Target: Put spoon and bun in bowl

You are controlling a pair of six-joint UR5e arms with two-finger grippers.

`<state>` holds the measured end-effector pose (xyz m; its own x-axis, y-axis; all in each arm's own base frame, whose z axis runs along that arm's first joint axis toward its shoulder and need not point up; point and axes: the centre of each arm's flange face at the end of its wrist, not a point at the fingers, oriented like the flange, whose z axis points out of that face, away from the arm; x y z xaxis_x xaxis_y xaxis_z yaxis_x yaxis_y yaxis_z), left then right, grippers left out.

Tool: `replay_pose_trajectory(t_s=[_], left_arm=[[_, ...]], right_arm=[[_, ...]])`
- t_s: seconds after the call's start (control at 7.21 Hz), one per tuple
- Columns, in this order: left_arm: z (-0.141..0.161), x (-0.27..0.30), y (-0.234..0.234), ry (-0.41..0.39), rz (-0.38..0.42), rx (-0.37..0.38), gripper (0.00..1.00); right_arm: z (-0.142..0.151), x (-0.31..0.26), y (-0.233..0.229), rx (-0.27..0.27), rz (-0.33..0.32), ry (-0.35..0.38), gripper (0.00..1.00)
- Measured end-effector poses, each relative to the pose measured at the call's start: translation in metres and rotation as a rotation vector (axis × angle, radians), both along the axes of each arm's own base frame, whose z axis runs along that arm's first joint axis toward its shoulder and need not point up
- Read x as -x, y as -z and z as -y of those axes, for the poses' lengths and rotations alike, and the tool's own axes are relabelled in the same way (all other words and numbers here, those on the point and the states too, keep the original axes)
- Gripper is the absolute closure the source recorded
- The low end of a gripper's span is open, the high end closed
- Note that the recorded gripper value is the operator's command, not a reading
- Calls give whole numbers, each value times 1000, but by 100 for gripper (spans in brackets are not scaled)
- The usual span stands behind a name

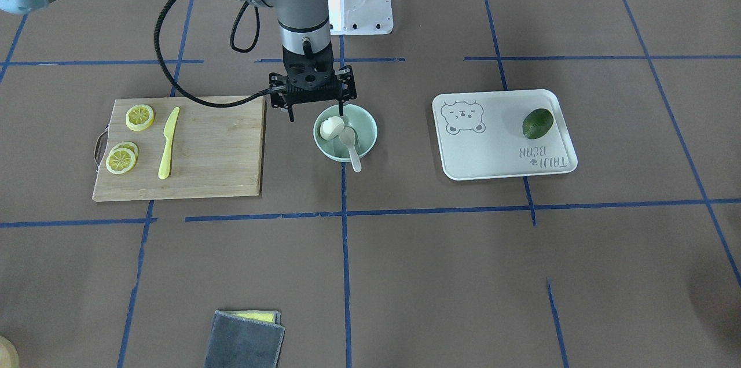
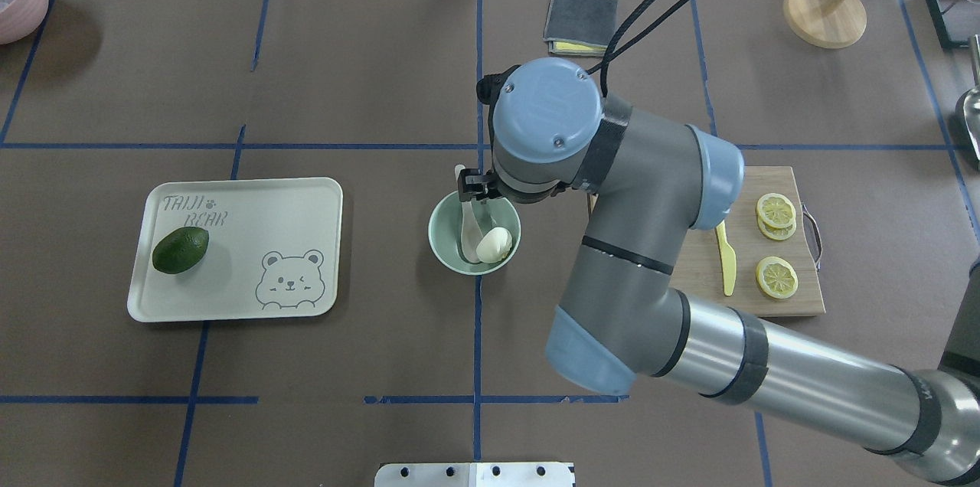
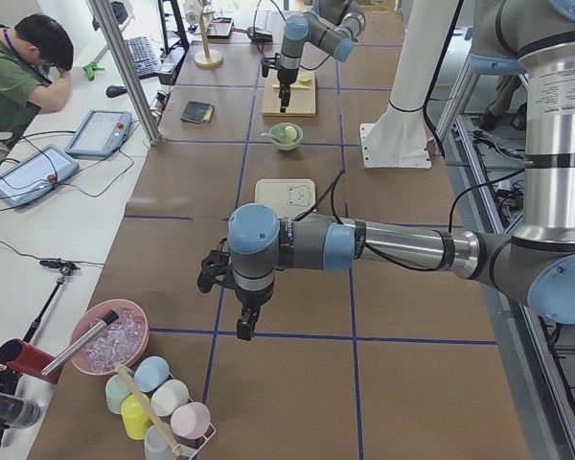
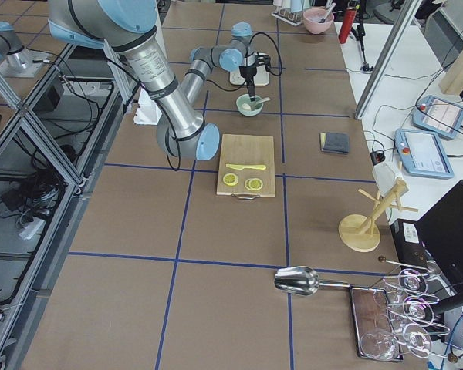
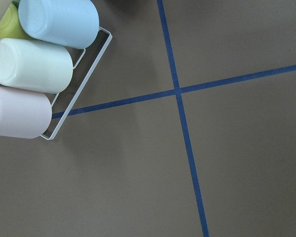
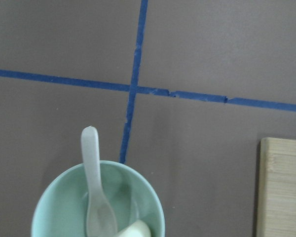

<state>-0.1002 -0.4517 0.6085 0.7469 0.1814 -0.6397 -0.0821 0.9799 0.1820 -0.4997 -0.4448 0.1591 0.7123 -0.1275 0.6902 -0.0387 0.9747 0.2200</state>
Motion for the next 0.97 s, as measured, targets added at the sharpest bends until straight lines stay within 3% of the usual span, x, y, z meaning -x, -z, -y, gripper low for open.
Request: replay_pose_trajectory(t_s=[0.55,0.83,0.97], left_arm=[[-7,-1,-16,1,-6,66,0],[-8,-2,-21,2,-22,82,0],[-10,-4,-21,2,-45,84,0]], right_arm=[[89,-156,-102,-106,-62,204,0],[115,-262,-176,-158,-91,301,0],[119,-320,-222,-160,-118,316,0]])
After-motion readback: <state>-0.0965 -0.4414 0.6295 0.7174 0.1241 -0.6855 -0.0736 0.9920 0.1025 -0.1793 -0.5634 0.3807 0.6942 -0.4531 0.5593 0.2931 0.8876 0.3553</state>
